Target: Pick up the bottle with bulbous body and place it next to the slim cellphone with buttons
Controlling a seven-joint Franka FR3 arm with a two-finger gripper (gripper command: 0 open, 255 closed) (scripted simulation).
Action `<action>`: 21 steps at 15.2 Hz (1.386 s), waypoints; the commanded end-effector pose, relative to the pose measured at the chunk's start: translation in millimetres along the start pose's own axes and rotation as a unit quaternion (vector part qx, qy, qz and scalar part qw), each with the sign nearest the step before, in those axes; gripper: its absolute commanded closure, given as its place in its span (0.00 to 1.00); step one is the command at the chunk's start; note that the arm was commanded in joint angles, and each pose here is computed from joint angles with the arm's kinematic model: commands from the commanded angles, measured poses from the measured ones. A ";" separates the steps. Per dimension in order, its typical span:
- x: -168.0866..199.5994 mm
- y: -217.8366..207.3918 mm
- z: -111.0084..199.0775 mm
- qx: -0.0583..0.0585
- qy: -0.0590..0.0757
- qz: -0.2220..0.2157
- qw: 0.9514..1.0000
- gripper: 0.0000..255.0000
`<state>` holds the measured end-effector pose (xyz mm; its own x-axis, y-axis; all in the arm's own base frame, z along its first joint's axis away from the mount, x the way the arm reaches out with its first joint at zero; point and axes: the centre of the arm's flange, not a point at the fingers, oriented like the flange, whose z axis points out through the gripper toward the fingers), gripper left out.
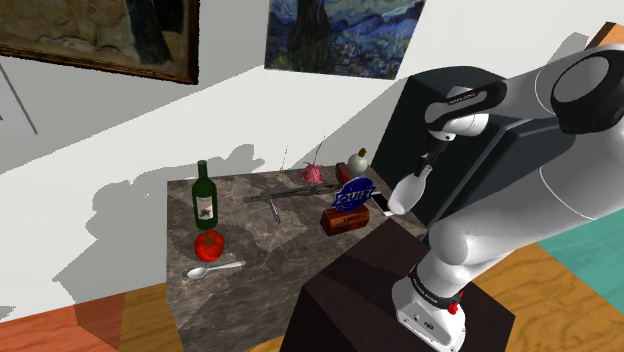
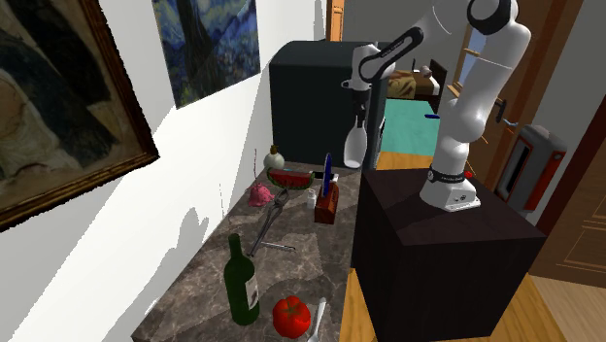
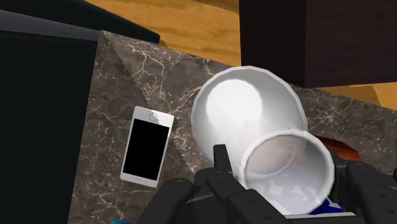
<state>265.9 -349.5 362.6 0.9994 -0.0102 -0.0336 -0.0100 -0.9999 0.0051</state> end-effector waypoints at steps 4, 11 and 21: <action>0.7 1.0 27.5 0.000 0.000 0.000 1.000 1.00; 1.9 0.8 64.5 0.000 0.000 0.000 1.000 1.00; 3.7 0.5 117.3 0.000 0.000 0.000 1.000 1.00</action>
<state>265.0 -349.6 250.8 0.9994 -0.0099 -0.0337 -0.0097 -0.9999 0.0048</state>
